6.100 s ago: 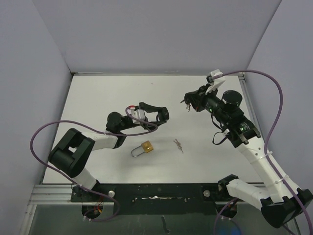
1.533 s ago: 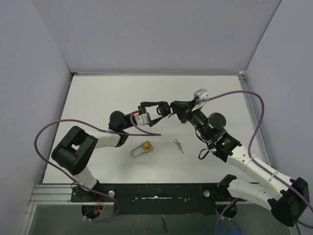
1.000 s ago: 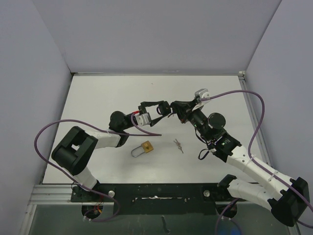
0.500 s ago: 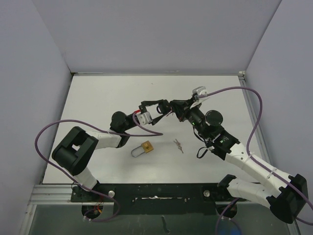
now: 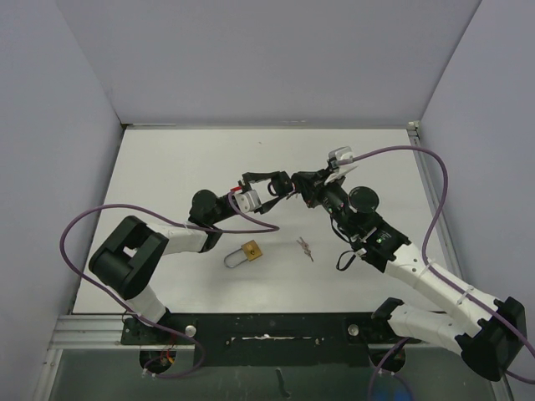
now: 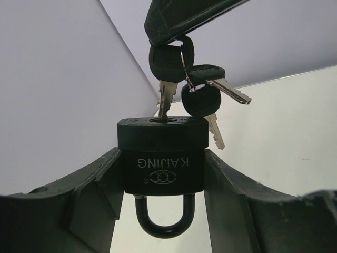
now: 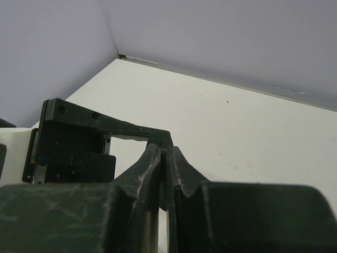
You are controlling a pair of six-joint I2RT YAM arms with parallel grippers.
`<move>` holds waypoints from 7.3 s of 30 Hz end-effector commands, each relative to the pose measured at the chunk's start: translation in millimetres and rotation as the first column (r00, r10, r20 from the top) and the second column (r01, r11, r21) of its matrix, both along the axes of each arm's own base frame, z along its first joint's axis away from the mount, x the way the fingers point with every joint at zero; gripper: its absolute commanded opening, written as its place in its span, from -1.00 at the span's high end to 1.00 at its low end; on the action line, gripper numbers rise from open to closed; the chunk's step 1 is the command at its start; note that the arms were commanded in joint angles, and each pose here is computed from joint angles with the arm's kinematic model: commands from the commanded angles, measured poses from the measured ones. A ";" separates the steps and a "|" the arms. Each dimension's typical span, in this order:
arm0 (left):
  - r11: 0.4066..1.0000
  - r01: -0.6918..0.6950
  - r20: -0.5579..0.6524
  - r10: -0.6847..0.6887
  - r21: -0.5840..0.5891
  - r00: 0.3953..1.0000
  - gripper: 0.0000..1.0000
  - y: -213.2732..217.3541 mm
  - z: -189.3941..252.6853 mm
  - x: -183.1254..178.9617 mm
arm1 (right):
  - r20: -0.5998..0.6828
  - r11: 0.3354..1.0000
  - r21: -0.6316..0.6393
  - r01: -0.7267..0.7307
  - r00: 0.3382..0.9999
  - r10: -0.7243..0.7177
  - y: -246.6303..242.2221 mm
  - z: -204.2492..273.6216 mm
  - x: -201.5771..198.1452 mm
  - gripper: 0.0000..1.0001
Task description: Unlock with the key
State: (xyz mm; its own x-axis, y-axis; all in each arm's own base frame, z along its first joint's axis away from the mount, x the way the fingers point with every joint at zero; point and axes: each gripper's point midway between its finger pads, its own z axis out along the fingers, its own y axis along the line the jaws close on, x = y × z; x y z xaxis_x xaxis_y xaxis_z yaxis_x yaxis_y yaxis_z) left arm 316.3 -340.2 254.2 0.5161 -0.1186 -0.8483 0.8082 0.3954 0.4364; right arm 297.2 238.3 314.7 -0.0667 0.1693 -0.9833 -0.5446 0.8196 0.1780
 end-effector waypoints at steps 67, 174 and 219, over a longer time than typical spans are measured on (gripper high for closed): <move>0.959 0.049 0.303 0.040 -0.280 0.952 1.00 23.5 153.9 -25.1 | -0.191 0.998 -0.008 -0.066 0.980 0.063 9.1 -32.2 0.8 1.00; 0.910 0.018 0.266 0.102 -0.415 0.959 1.00 40.0 204.2 -5.9 | -0.365 0.967 -0.056 -0.249 0.907 0.212 27.7 -66.7 2.2 1.00; 0.849 -0.083 0.154 0.190 -0.521 0.970 1.00 65.9 217.2 20.7 | -0.399 0.965 -0.069 -0.254 0.893 0.207 24.0 -77.9 -3.4 1.00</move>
